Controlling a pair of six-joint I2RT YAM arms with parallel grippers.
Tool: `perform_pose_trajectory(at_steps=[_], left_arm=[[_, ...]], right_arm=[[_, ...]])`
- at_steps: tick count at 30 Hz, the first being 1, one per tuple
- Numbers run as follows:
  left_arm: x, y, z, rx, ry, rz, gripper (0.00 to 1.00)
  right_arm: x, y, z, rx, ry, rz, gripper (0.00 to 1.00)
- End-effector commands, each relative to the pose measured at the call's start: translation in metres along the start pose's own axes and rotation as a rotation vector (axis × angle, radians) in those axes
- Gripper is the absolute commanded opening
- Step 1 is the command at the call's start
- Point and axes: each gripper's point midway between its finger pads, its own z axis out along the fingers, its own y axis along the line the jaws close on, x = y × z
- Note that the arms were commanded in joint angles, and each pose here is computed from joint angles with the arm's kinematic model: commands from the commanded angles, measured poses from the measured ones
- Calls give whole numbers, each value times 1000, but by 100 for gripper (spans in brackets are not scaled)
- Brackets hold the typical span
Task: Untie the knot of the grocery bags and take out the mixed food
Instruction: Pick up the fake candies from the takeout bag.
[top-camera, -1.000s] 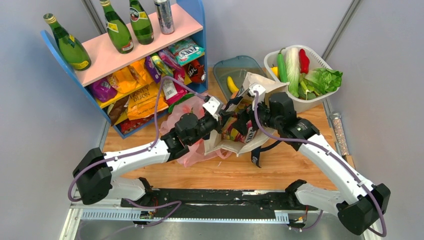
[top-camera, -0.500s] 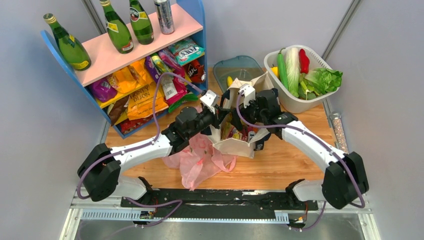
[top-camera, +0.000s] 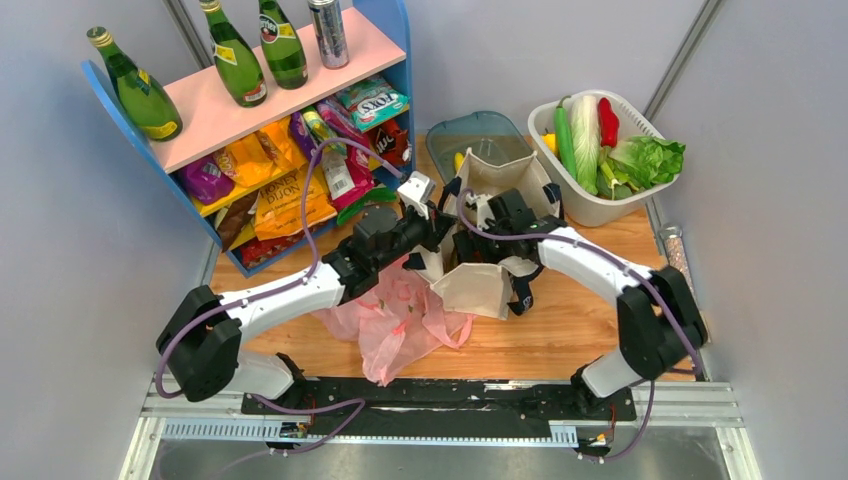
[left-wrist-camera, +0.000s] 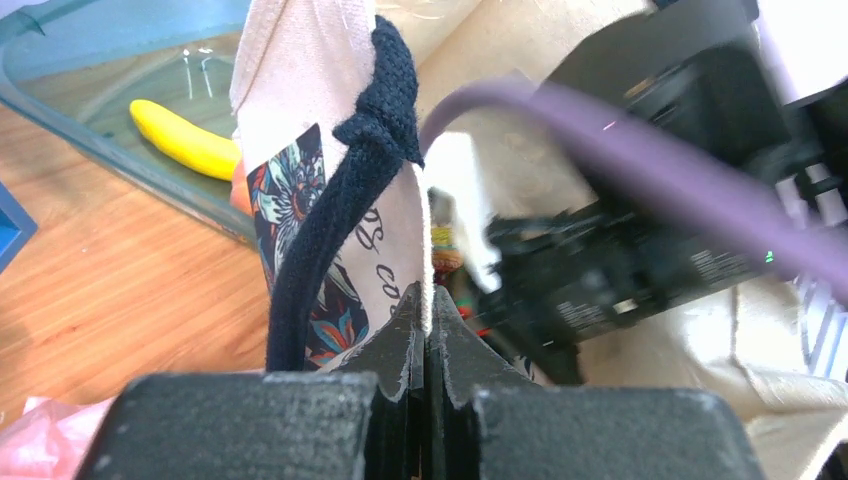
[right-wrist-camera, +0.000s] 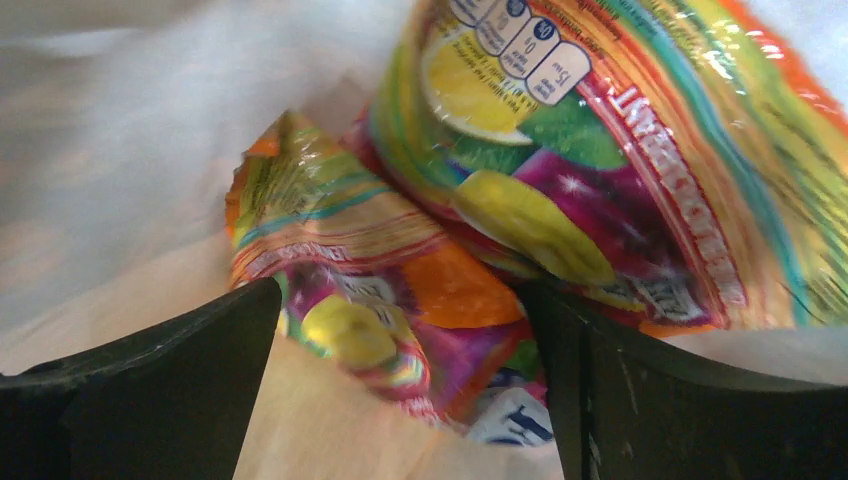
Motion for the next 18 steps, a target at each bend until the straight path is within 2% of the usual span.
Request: perform_pose_trajectory(at_steps=[1, 6, 7, 8, 11, 12, 14, 18], left_arm=[[-21, -11, 4, 27, -41, -38, 0], [-18, -12, 3, 35, -22, -30, 0], [-17, -12, 3, 36, -17, -27, 0], [-18, -12, 2, 35, -18, -23, 0], [-19, -12, -2, 32, -7, -6, 0], [-21, -12, -4, 33, -10, 4, 0], [-23, -12, -8, 33, -3, 21, 0], [-29, -12, -16, 26, 21, 53, 0]], right_arm=[[68, -12, 34, 151, 243, 198, 100], [73, -17, 62, 196, 213, 258, 98], [73, -19, 64, 204, 206, 265, 92], [72, -20, 64, 209, 196, 269, 79], [59, -18, 52, 212, 134, 268, 23], [53, -16, 44, 207, 107, 262, 13], [33, -5, 19, 171, 34, 244, 6], [-4, 19, -40, 103, -109, 204, 0]])
